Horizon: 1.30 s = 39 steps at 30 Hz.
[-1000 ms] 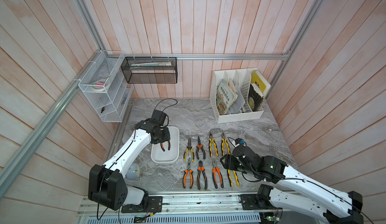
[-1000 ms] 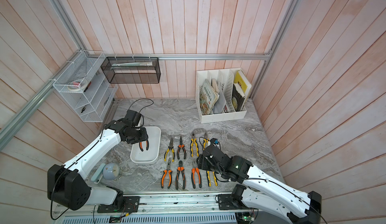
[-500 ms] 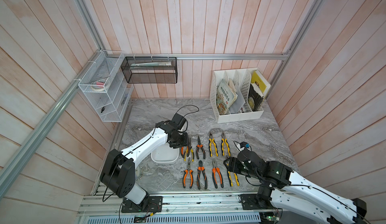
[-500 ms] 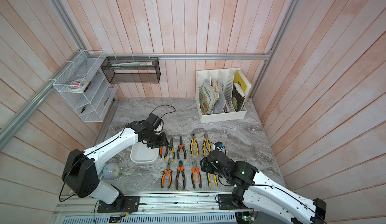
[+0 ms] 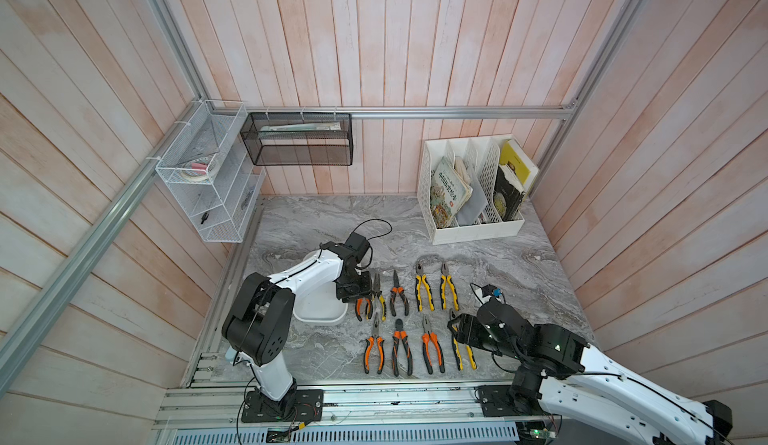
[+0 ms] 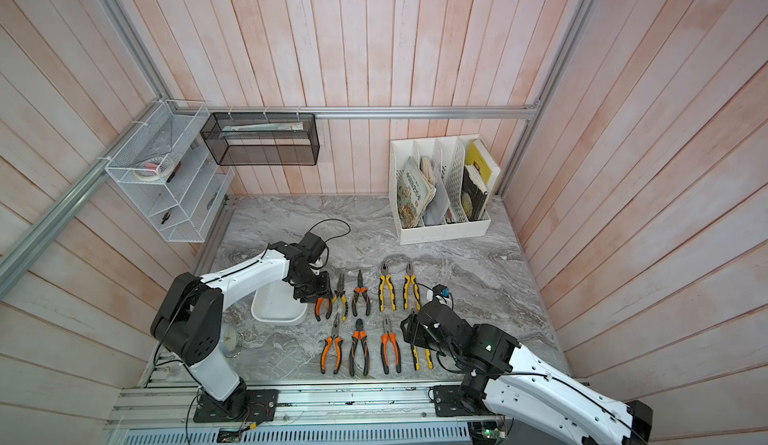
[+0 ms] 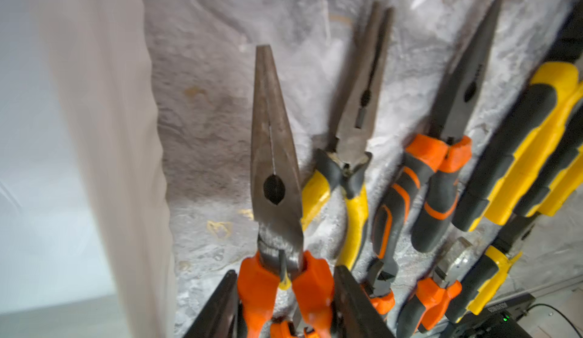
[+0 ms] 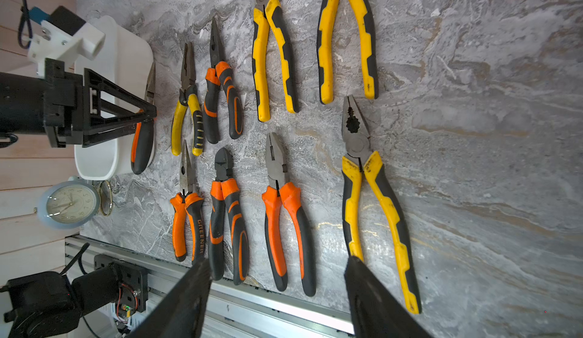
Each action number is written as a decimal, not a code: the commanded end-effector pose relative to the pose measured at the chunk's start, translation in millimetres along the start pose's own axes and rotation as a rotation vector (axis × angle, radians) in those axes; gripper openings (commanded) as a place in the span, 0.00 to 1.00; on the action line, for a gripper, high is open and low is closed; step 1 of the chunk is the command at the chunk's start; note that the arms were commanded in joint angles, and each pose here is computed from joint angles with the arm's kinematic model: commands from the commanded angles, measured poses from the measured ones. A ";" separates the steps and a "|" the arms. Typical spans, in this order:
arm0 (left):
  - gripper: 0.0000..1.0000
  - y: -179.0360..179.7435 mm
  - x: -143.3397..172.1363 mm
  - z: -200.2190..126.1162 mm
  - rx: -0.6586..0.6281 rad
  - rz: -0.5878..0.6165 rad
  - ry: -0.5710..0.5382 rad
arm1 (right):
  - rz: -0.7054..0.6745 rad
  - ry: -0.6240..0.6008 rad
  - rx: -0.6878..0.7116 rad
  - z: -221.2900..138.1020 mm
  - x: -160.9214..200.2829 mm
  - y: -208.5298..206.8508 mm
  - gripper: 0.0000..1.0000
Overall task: Take the pliers out of the storage box
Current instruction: Move the storage box to the center of the board, then place the pliers at the center of the board.
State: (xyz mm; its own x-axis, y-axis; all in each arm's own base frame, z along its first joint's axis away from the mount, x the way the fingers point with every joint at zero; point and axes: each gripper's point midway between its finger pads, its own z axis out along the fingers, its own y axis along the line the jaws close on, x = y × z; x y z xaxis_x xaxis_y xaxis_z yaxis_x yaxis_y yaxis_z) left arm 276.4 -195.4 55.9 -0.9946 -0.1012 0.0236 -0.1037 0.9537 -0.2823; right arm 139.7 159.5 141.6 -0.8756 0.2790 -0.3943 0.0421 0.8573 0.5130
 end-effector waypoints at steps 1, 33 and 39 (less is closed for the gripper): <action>0.00 17.5 -1.8 -14.3 -0.024 -0.007 -0.032 | 0.015 0.003 0.044 0.6 3.6 -14.4 0.70; 0.00 44.1 -36.6 7.0 -0.117 0.106 -0.167 | 0.021 0.060 0.057 12.3 14.9 -15.0 0.70; 0.00 50.2 -33.4 15.1 -0.129 0.106 -0.167 | 0.011 0.074 0.064 15.4 16.3 -13.4 0.70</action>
State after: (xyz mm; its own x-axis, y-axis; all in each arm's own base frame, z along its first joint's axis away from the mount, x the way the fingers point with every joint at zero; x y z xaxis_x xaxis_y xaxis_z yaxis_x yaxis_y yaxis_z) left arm 297.8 -145.9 28.3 -0.9907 -0.0227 -0.1341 -0.0039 0.9902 -0.1394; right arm 133.1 159.0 118.3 -0.9035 0.2597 -0.3409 0.0752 0.8792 0.4705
